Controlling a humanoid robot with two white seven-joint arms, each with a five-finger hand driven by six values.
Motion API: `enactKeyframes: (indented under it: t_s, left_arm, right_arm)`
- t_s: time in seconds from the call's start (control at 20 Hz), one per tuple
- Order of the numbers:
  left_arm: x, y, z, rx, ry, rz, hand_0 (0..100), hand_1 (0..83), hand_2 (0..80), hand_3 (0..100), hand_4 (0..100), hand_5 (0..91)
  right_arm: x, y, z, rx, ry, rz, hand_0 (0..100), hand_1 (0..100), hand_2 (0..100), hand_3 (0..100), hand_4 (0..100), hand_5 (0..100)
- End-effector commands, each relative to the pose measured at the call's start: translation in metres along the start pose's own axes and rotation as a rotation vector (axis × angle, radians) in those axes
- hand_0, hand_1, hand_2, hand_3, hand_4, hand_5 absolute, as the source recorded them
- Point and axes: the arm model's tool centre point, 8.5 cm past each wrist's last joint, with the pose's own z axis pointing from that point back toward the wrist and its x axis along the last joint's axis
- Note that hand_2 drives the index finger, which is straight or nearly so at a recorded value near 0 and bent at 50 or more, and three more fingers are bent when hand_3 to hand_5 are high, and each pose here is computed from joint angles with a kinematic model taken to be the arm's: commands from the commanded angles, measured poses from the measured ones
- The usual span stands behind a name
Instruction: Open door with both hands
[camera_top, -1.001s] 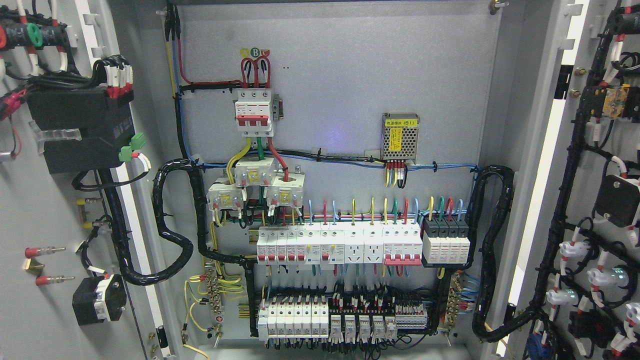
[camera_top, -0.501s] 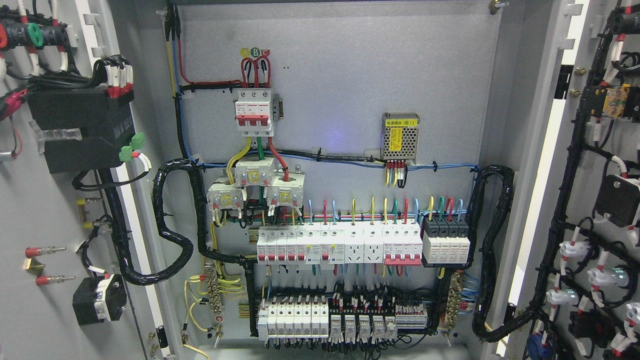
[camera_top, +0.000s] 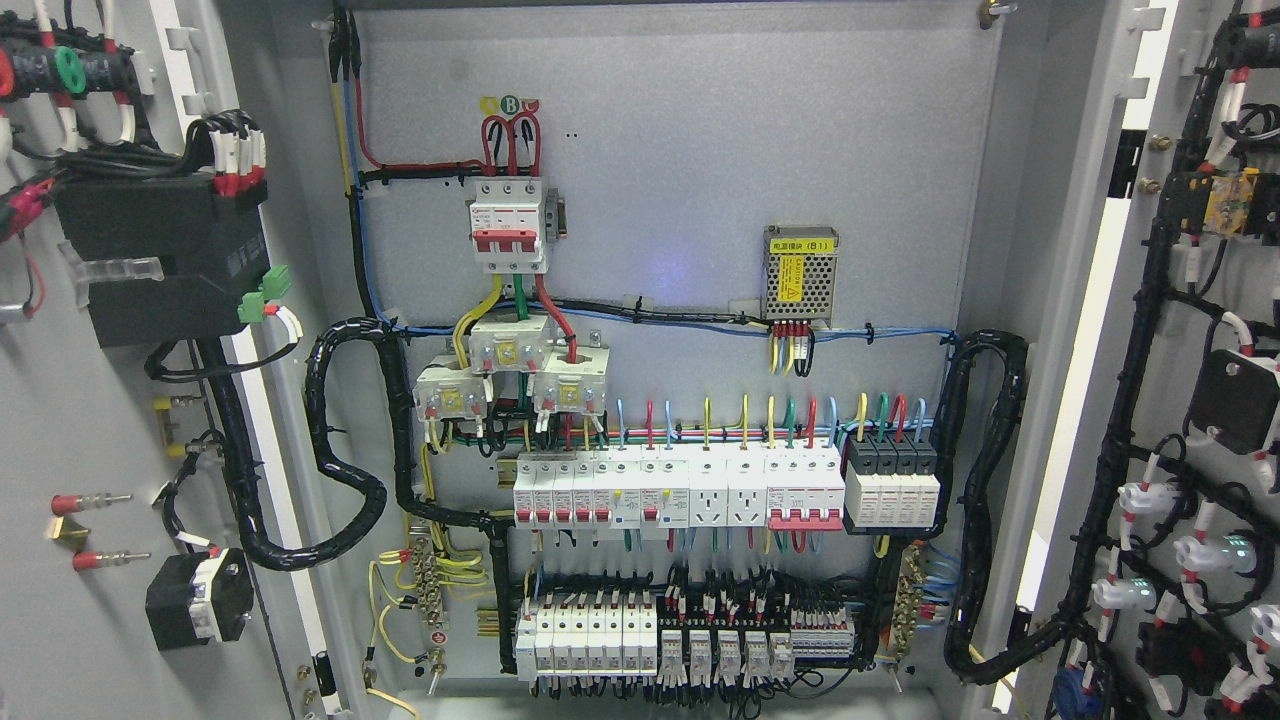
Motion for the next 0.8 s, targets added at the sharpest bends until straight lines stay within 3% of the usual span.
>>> enactKeyframes:
  t_s: [0.0, 0.3, 0.5, 0.75]
  left_arm:
    - [0.109, -0.042, 0.043, -0.131, -0.422, -0.206, 0, 0.0, 0.0, 0, 4, 0.0]
    - [0.120, -0.041, 0.086, -0.148, -0.536, -0.259, 0, 0.0, 0.0, 0, 4, 0.0]
    - [0.134, -0.041, 0.117, -0.165, -0.690, -0.306, 0, 0.0, 0.0, 0, 4, 0.0]
    - [0.151, -0.033, 0.142, -0.174, -0.817, -0.363, 0, 0.0, 0.0, 0, 4, 0.0]
  right_arm:
    - [-0.021, -0.035, 0.067, -0.148, 0.044, 0.063, 0, 0, 0, 0, 0, 0]
    - [-0.018, -0.034, 0.098, -0.196, -0.040, 0.111, 0, 0, 0, 0, 0, 0]
    - [0.014, -0.034, 0.109, -0.192, -0.141, 0.178, 0, 0, 0, 0, 0, 0]
    - [0.032, -0.027, 0.131, -0.201, -0.180, 0.214, 0, 0, 0, 0, 0, 0]
